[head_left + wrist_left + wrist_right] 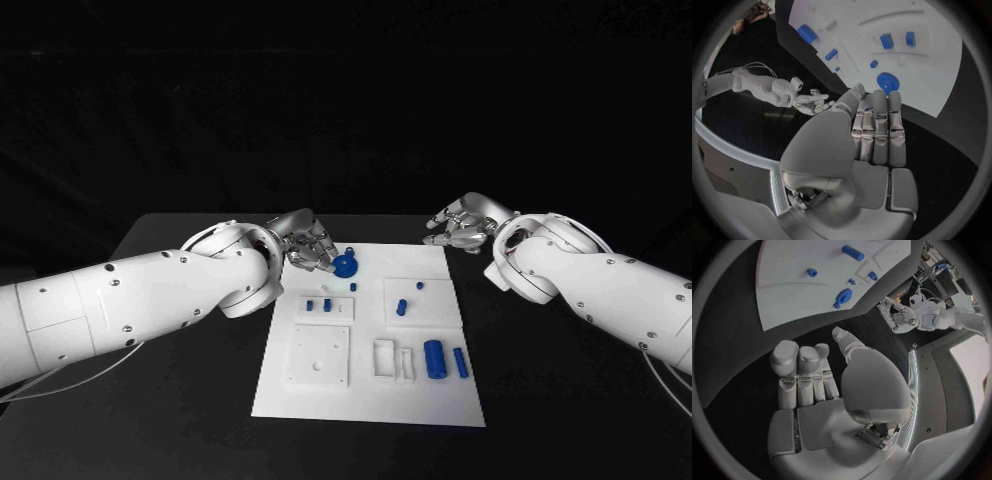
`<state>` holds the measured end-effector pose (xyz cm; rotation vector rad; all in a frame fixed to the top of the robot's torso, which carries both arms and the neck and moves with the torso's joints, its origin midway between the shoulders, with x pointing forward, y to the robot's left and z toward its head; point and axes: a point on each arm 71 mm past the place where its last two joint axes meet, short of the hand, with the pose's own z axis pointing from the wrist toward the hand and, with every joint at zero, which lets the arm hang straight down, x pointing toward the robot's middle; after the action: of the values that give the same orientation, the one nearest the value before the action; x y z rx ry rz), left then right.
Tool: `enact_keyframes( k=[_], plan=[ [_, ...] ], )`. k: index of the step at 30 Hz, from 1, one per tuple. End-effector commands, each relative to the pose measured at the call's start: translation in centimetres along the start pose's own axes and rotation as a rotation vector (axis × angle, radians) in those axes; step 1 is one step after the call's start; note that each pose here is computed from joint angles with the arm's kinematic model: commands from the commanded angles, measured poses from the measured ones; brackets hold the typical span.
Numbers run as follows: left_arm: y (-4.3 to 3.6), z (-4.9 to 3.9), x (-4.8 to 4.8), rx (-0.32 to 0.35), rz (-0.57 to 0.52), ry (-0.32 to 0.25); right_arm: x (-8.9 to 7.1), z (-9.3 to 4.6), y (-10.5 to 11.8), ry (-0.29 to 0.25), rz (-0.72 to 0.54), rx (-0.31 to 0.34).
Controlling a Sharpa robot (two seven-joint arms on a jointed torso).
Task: Assemble the parts on the task board
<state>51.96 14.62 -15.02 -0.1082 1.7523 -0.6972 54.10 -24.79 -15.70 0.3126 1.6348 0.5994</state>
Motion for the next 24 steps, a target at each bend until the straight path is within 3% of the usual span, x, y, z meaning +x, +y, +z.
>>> enact_keyframes(
  k=[1, 6, 11, 24],
  plan=[
    [-1.37, 0.78, -0.18, 0.146, 0.102, -0.042, 0.0, 0.0, 0.2, -0.02, 0.021, -0.014],
    [-2.39, 2.44, 0.63, 0.219, 0.192, -0.029, -0.1, 0.1, 0.4, -0.042, 0.049, -0.022],
    [-2.77, 3.48, 1.87, 0.255, 0.26, 0.005, -0.1, 0.1, 0.6, -0.052, 0.066, -0.03],
    [-2.42, 4.53, 4.77, 0.263, 0.354, 0.121, -0.1, 0.1, 0.9, -0.068, 0.08, -0.043]
  ],
)
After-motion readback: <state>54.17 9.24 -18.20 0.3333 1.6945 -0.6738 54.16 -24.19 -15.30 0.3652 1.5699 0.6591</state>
